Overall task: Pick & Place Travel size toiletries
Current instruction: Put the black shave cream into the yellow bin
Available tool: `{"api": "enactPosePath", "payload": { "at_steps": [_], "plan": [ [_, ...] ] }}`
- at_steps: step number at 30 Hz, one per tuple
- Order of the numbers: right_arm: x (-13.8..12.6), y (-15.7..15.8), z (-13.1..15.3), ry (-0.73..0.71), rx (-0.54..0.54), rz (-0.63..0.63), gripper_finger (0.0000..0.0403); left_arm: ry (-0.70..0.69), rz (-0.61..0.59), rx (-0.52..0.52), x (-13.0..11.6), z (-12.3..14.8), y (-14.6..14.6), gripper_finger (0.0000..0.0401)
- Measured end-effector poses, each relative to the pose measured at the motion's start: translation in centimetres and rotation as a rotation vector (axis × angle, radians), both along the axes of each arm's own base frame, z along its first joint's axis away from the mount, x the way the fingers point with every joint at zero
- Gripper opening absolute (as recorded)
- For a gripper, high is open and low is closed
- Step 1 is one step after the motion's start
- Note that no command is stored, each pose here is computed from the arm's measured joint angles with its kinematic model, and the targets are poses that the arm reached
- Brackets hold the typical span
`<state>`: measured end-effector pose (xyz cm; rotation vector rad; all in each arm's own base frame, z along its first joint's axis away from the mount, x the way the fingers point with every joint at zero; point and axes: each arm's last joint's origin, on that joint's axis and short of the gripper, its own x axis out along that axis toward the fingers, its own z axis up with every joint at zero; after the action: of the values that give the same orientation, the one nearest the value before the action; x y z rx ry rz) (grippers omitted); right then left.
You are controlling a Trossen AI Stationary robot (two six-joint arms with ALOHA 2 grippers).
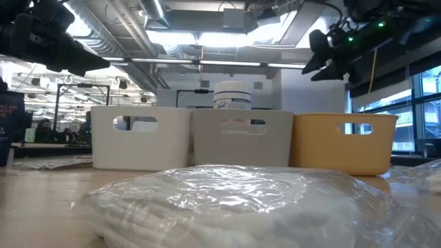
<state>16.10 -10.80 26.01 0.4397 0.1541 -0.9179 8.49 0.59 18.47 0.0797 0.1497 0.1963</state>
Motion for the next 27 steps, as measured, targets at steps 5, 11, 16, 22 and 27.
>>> {"api": "enactPosePath", "payload": {
  "at_steps": [5, 11, 16, 22, 27],
  "plan": [
    [0.9, -2.1, 0.8, 0.070, 0.092, -0.055, 0.0192, 0.000, 0.000, 0.000, 0.0, 0.0, 0.0, 0.0004],
    [2.1, -4.4, 0.4, 0.184, 0.173, -0.108, 0.0192, 0.000, 0.000, 0.000, 0.0, 0.0, 0.0, 0.0004],
    [3.1, -6.0, -0.7, 0.229, 0.236, -0.145, 0.0192, 0.000, 0.000, 0.000, 0.0, 0.0, 0.0, 0.0004],
    [3.6, -7.4, -2.4, 0.274, 0.373, -0.230, 0.0192, 0.000, 0.000, 0.000, 0.0, 0.0, 0.0, 0.0004],
    [3.6, -8.6, -3.8, 0.298, 0.460, -0.270, 0.0192, 0.000, 0.000, 0.000, 0.0, 0.0, 0.0, 0.0004]
  ]
}}
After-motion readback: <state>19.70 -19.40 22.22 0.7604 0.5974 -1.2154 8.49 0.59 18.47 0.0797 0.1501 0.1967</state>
